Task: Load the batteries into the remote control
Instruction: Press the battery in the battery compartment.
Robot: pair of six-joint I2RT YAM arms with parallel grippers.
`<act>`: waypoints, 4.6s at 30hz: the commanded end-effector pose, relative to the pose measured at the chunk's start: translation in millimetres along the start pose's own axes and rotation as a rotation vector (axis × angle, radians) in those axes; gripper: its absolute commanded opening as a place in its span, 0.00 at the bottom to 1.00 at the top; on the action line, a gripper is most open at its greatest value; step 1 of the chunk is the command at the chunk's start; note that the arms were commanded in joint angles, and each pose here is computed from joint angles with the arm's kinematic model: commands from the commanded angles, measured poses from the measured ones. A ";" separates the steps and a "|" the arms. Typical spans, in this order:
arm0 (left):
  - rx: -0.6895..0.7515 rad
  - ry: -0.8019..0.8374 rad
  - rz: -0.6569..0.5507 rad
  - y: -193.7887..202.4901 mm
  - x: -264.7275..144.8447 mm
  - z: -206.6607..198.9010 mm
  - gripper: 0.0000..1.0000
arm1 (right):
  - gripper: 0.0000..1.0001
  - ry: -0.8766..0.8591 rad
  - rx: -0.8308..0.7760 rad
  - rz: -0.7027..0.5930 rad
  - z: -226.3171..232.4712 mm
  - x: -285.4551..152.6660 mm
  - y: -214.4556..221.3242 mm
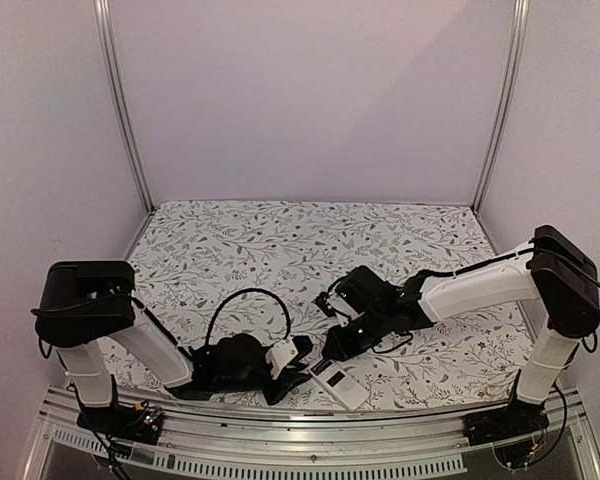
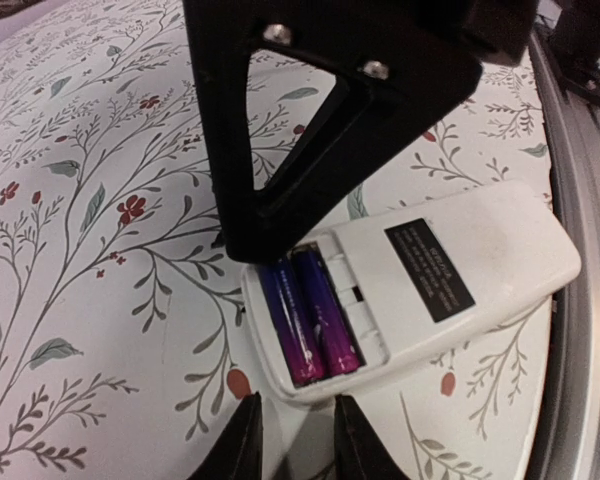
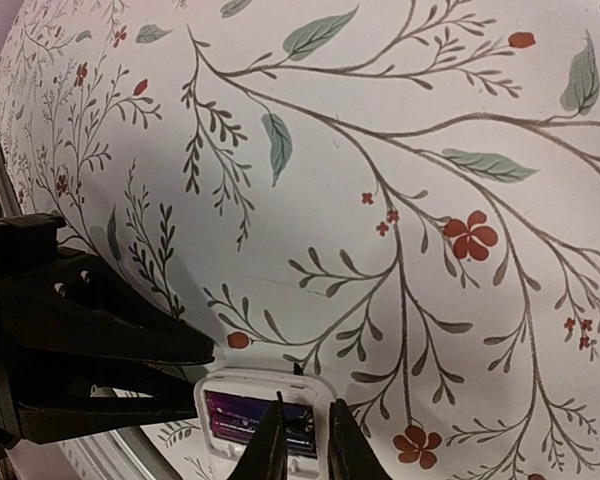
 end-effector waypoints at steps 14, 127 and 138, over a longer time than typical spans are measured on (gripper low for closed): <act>-0.001 -0.035 0.053 12.9 1.5 6.6 0.24 | 0.08 -0.030 0.005 0.045 2.0 7.7 12.2; -0.004 -0.049 0.057 12.8 1.4 8.4 0.24 | 0.09 0.010 0.033 0.278 4.4 13.7 53.0; -0.001 -0.049 0.058 12.9 1.0 8.4 0.25 | 0.09 0.066 0.056 0.338 -5.4 21.0 69.3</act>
Point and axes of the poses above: each gripper's point midway between its finger pads, its own x axis out along the fingers, its own z axis along the line the jaws close on, y = z × x, the point moved 8 cm from there along -x, back along the fingers, and after that the axes turned 10 degrees about -x, right-handed, at the moved point
